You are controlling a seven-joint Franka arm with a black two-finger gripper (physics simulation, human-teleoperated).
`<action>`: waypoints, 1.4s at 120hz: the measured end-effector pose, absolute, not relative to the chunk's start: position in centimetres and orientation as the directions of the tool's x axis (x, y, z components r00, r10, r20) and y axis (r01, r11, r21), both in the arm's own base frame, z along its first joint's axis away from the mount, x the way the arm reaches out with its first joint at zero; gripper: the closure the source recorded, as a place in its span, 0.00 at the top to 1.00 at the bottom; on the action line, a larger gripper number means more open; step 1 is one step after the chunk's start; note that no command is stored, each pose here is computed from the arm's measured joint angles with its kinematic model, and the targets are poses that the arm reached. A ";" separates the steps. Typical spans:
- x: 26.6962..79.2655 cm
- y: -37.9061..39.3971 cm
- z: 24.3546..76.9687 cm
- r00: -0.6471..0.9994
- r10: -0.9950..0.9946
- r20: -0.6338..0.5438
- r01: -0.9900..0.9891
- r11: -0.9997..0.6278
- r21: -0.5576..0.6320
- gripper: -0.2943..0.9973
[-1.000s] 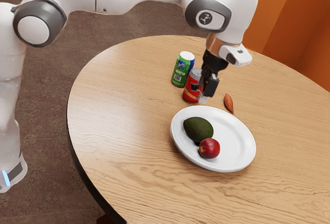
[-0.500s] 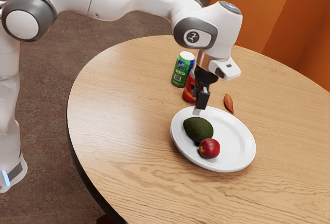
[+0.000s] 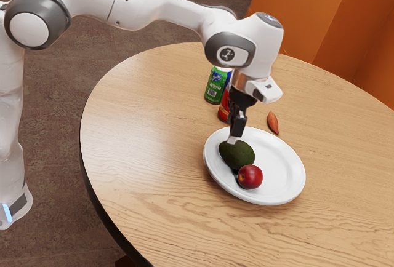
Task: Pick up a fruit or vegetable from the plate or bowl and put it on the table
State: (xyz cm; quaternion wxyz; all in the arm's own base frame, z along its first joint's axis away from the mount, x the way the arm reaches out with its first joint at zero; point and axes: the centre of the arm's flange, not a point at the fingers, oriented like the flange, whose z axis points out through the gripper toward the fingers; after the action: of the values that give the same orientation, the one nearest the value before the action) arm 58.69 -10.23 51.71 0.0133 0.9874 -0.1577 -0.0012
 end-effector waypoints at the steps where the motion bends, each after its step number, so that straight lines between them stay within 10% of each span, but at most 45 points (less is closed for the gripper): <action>1: 58.7 -10.2 51.6 0.950 -0.311 0.001 -0.311 -0.950 0.027 0.77; 168: 61.2 -10.1 47.6 0.947 -0.320 0.005 -0.320 -0.946 0.056 0.77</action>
State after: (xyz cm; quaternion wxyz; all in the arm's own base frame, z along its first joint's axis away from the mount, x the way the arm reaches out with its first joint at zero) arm 61.17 -10.12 47.60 0.0280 0.9864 -0.1620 -0.0022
